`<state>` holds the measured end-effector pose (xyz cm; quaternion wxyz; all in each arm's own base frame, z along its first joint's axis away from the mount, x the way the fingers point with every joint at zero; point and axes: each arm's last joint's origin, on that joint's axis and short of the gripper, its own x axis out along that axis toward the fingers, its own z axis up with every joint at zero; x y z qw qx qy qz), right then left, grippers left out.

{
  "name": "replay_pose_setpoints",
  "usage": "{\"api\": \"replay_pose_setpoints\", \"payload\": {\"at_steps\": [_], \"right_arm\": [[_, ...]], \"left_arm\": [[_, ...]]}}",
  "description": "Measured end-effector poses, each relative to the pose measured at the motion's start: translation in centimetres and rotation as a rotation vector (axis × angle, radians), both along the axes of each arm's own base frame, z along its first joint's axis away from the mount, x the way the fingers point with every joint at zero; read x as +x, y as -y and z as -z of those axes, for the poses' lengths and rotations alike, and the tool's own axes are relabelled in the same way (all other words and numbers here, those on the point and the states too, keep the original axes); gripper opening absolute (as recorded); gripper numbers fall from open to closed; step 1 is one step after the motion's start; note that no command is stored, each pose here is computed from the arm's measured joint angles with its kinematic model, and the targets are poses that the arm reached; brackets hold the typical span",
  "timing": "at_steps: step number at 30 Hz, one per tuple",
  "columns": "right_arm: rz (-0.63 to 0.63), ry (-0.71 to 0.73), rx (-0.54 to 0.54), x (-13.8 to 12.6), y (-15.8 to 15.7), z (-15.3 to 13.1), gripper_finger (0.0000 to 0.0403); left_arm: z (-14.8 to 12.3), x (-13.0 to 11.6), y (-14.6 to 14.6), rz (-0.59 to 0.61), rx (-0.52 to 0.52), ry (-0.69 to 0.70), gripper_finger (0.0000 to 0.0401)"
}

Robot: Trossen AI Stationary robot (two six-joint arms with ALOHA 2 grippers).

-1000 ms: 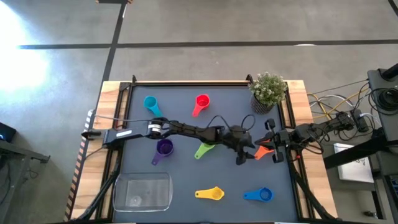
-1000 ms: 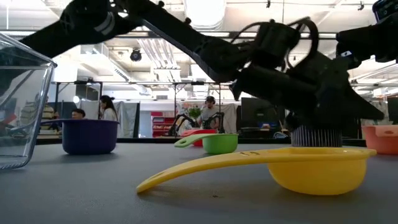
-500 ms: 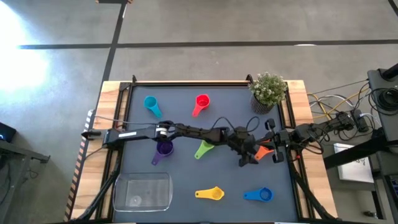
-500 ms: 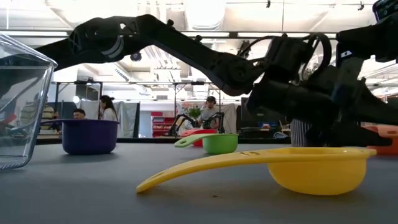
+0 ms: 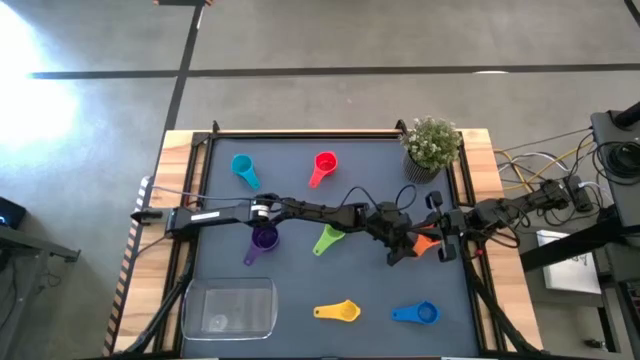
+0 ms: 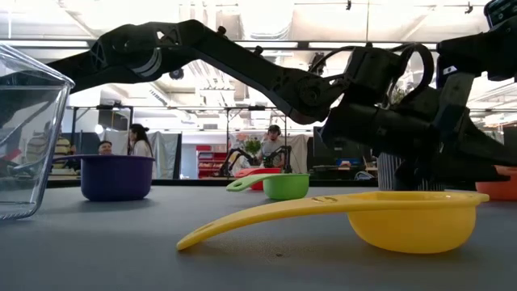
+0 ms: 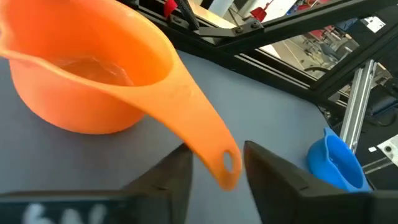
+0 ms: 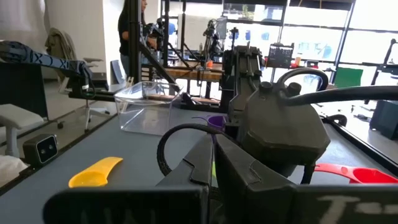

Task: Nest measuring cups in basket
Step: Stack the orange measuring cup on top of the violet measuring cup

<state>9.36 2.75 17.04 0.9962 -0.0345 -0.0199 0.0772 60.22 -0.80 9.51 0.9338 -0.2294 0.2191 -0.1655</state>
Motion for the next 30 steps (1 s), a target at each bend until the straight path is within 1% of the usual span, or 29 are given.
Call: {"api": "replay_pose_setpoints", "payload": {"at_steps": [4,5,8,12,19,26,30], "right_arm": [[0.000,0.000,0.000,0.0,0.0,0.0,0.0009],[0.000,-0.001,0.000,0.0,0.0,0.0,0.0009],[0.000,-0.001,0.000,0.0,0.0,0.0,0.0009],[0.000,-0.001,0.000,0.0,0.0,0.0,0.0009],[0.000,-0.001,0.000,0.0,0.0,0.0,0.0009],[0.000,0.000,0.000,0.0,0.0,0.0,0.0009],[0.000,0.001,0.000,0.0,0.0,0.0,0.0009]], "left_arm": [[0.1,0.0,0.0,0.008,0.021,0.008,0.0021],[0.1,0.0,0.0,0.010,0.026,0.010,0.0011],[0.1,0.0,0.0,0.016,0.040,0.012,0.0010],[0.0,-0.3,-0.7,0.025,0.073,-0.040,0.0002],[-1.2,-1.1,-1.2,0.072,0.130,-0.126,0.0001],[-3.5,-1.6,-1.1,0.103,0.172,-0.130,0.0001],[-3.3,-1.8,-1.2,0.110,0.184,-0.155,0.0000]]}}
